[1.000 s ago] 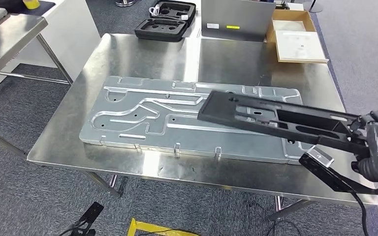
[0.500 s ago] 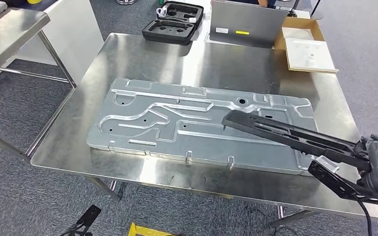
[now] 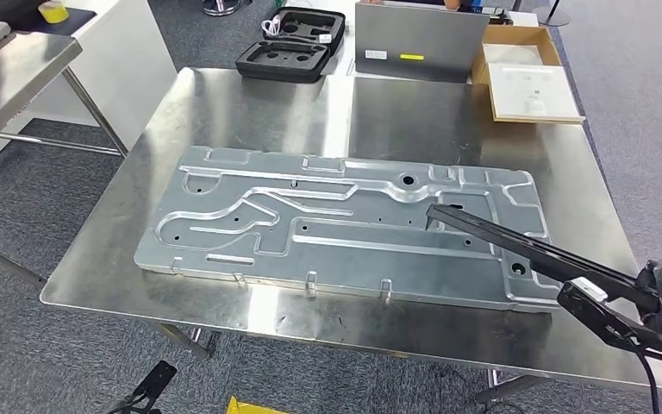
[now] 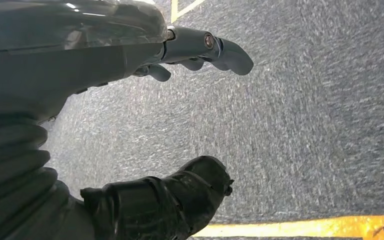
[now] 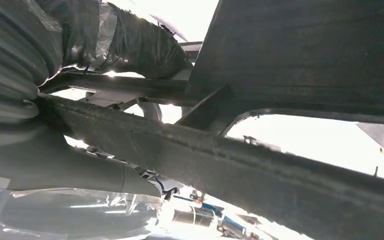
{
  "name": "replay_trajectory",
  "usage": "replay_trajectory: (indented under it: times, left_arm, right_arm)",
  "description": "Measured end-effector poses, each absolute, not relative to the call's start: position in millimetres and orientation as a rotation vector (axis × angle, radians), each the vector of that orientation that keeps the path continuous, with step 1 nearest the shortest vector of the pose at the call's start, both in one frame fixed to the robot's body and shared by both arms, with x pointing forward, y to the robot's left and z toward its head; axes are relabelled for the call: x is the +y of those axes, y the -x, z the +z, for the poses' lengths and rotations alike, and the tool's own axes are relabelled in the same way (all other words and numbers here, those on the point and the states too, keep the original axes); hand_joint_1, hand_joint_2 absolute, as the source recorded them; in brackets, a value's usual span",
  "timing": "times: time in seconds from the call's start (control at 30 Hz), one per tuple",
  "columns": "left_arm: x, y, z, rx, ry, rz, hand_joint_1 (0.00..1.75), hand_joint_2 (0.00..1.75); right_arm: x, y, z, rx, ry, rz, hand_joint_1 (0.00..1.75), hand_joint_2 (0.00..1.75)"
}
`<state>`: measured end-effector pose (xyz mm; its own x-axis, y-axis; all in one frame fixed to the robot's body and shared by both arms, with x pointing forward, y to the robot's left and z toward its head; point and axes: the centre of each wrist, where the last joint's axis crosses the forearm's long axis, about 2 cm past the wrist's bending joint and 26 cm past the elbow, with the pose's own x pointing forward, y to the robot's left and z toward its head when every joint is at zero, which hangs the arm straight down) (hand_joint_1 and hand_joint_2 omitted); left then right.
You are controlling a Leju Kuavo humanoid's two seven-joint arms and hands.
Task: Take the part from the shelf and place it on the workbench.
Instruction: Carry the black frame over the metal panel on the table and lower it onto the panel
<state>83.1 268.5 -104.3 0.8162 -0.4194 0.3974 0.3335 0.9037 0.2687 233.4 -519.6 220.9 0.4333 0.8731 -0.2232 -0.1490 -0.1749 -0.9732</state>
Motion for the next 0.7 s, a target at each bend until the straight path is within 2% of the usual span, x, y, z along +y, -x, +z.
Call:
replay_trajectory:
  times: [0.63, 0.7]
  left_arm:
    - [270, -85, -104, -0.491, -0.179, -0.399, 0.0, 1.75]
    - [271, -86, -104, -0.518, -0.156, -0.392, 0.0, 1.75]
  right_arm:
    - [-534, -231, 204, -0.634, 1.534, 0.993, 1.75, 1.75]
    - [-536, -230, 200, -0.637, 1.534, 0.975, 0.87, 0.87]
